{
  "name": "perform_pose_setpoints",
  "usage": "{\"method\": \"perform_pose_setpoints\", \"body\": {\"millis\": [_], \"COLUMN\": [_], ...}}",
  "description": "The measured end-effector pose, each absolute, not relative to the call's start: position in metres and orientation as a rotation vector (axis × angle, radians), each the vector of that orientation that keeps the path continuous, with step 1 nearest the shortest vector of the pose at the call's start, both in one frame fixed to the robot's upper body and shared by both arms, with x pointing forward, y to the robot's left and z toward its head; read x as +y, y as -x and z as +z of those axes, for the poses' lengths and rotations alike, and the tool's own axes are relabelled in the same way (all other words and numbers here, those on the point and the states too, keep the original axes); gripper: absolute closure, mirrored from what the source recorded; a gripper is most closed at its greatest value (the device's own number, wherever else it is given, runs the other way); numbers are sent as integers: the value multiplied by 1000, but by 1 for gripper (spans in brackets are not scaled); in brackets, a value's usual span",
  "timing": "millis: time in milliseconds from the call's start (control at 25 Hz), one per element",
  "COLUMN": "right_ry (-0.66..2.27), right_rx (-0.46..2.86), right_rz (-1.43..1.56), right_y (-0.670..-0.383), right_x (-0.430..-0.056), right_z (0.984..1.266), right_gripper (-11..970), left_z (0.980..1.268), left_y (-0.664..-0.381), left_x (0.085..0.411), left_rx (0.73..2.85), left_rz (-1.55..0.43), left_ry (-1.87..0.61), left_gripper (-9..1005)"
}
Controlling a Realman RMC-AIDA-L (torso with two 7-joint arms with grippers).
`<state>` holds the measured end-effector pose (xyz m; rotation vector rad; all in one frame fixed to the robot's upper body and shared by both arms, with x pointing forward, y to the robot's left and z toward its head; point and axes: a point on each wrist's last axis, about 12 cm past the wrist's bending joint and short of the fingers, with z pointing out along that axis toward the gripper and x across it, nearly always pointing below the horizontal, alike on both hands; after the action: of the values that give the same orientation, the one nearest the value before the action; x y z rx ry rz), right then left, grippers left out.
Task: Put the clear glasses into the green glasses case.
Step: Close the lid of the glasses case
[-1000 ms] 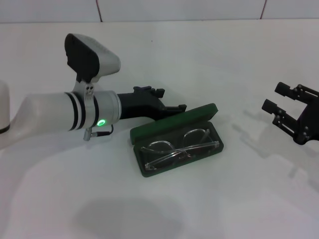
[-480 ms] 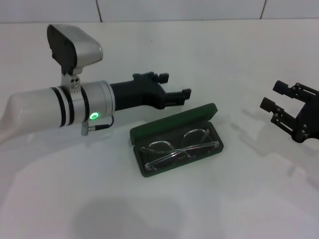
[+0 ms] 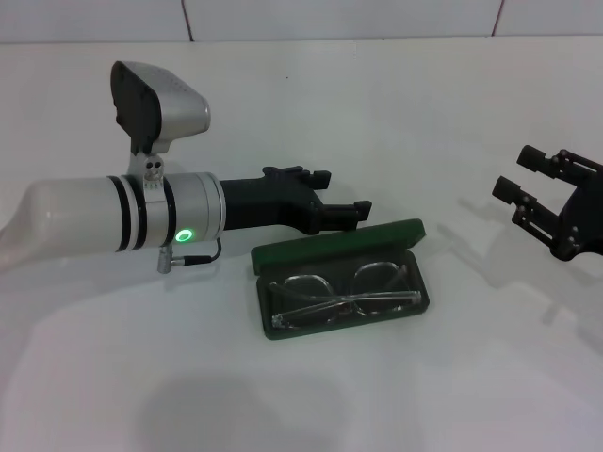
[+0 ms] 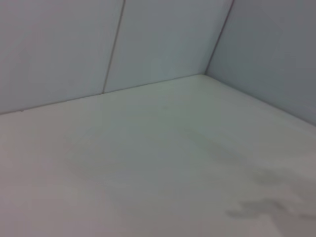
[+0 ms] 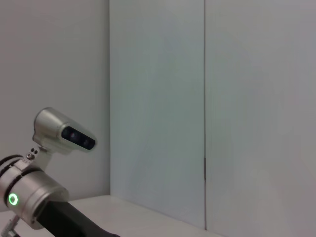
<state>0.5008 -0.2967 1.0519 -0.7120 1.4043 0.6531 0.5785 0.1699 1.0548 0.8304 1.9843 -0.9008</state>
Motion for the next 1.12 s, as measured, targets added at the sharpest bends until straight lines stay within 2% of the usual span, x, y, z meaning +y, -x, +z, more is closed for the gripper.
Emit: {"method": "perform_pose_setpoints", "body": {"millis": [360,600,1120], "right_ry": [714,718,723], "right_rx": [1411,1410,1402], "right_rz": [646,644,646], "right_y": [-503,-503,-506], "right_x": [-296,-297,-295], "right_z": [1052,1052,1054], "right_gripper": [502,501,502], "left_z": [1063,1072,1065], "left_y": [-580,-575,-574], "left_x": [169,168,168], "left_rx": [1956,1934,1982], "left_rz": [-944,-1044,-1016], "left_ry": [-827,-847,-846], "left_gripper": [148,148,148]}}
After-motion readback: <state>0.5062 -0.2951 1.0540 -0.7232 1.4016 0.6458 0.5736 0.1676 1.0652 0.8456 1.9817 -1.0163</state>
